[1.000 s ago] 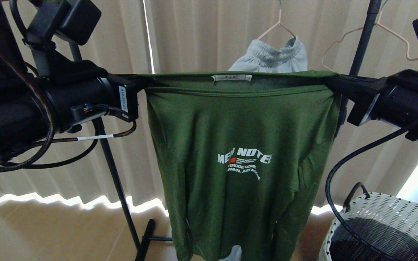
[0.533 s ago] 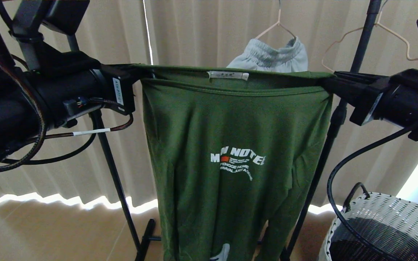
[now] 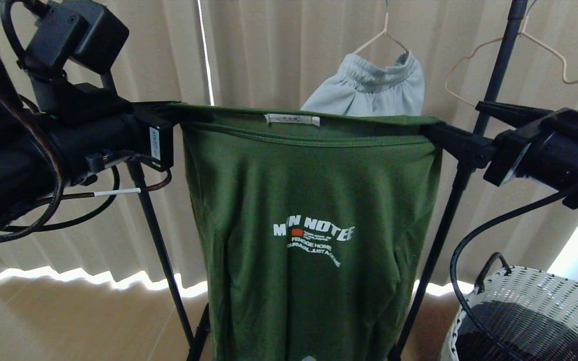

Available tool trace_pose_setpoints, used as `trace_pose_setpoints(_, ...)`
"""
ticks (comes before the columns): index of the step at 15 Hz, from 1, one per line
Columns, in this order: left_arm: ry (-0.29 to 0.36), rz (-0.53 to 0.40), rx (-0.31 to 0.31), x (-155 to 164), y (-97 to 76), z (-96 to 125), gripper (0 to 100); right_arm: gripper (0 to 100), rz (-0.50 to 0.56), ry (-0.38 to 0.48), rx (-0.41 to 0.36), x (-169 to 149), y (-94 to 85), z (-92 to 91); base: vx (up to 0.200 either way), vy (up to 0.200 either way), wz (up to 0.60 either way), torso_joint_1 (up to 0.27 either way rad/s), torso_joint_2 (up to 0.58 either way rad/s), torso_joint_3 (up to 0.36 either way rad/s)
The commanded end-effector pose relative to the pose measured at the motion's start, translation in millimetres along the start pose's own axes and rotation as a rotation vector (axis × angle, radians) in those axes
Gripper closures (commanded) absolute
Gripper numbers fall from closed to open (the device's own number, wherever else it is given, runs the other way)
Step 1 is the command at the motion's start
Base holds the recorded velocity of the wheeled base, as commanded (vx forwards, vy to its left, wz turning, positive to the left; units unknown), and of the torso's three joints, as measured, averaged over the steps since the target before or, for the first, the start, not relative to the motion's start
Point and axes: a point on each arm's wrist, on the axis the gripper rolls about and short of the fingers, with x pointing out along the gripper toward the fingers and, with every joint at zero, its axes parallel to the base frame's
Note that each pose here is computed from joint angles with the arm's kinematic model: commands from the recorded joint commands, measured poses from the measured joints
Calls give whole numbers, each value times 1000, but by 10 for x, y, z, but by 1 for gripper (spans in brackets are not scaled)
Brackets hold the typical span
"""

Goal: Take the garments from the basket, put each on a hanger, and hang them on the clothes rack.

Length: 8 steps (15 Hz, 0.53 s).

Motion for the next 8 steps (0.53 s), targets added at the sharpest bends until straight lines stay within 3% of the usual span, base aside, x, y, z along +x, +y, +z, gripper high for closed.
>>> trace_pose_setpoints(1, 23, 36, 5, 18, 82, -58, 100, 0, 39, 3, -1, -84, 14, -81, 0, 0, 0, 0, 0, 0)
trace_pose_setpoints(5, 66, 16, 12, 13, 26, -195, 100, 0, 131, -33, -1, -212, 31, -21, 0, 0, 0, 0, 0, 0)
trace_pose_setpoints(8, 18, 36, 4, 53, 41, -169, 100, 0, 184, -14, 11, -293, 47, -95, 0, 0, 0, 0, 0, 0)
